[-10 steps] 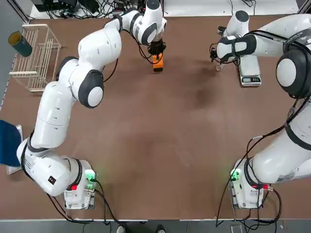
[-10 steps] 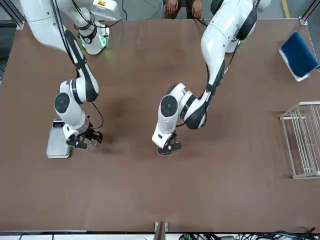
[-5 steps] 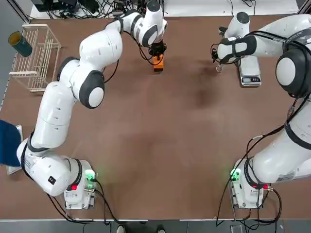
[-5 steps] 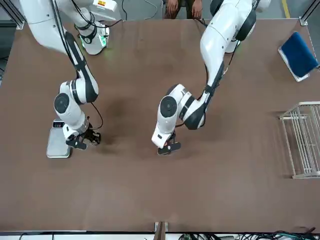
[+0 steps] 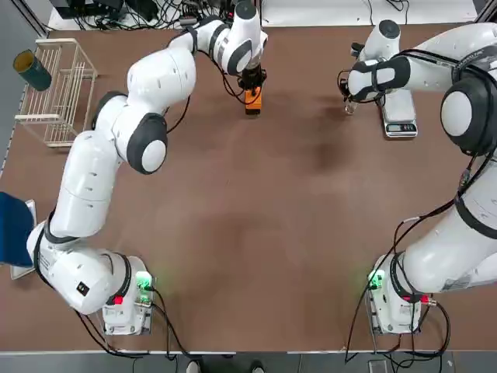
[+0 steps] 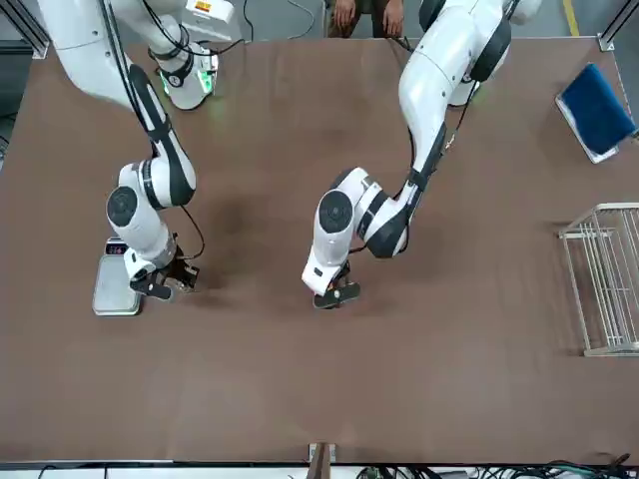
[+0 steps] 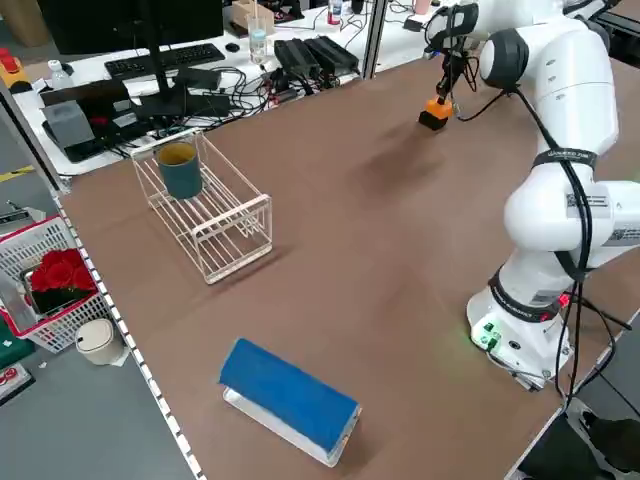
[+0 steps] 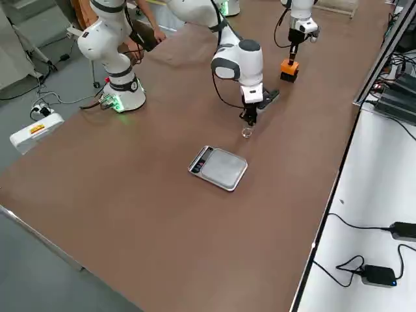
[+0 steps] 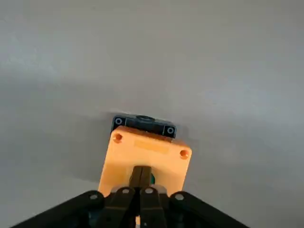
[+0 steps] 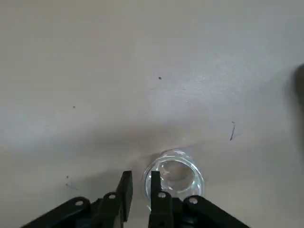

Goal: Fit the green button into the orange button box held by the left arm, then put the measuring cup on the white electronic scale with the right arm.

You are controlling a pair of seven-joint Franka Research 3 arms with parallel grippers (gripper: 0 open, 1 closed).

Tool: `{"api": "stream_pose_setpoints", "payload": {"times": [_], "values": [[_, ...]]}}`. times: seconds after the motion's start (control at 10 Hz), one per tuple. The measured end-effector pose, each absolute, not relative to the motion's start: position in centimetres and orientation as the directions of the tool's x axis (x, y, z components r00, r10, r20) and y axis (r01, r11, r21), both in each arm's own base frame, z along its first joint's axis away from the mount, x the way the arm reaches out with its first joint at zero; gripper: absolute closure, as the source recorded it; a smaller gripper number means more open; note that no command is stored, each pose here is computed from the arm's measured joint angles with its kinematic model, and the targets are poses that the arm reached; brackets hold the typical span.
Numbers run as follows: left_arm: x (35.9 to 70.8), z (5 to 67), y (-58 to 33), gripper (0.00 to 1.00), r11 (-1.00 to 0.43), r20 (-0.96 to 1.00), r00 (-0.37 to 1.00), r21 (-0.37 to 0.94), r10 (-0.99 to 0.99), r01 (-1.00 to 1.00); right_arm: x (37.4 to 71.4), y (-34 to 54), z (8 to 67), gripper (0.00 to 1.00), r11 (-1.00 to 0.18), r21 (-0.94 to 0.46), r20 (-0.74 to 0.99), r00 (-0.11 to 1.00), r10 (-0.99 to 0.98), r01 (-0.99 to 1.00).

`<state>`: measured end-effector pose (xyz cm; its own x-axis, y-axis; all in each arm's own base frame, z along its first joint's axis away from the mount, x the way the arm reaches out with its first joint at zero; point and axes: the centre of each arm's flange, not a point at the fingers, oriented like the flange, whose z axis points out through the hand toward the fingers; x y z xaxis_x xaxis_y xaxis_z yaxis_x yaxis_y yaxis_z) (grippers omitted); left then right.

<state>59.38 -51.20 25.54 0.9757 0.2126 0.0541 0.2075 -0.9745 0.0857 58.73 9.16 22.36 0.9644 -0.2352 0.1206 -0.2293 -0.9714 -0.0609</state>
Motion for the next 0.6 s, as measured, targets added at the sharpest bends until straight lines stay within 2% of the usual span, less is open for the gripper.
{"api": "stream_pose_setpoints", "payload": {"times": [0.4,0.5,0.6], "values": [[59.30,25.51,-51.29,0.99,-0.972,0.053,0.973,0.086,0.225,0.220,58.75,8.86,22.23,0.82,-0.970,-0.060,0.119,0.963,-0.240,-0.234],[59.14,25.51,-51.47,0.99,-0.971,0.053,0.972,0.086,0.229,0.224,58.78,8.77,22.27,0.91,-0.970,-0.060,0.120,0.963,-0.241,-0.235],[59.00,25.51,-51.64,0.99,-0.970,0.054,0.971,0.086,0.233,0.228,58.84,8.56,22.40,0.92,-0.969,-0.060,0.123,0.962,-0.244,-0.238]]}}
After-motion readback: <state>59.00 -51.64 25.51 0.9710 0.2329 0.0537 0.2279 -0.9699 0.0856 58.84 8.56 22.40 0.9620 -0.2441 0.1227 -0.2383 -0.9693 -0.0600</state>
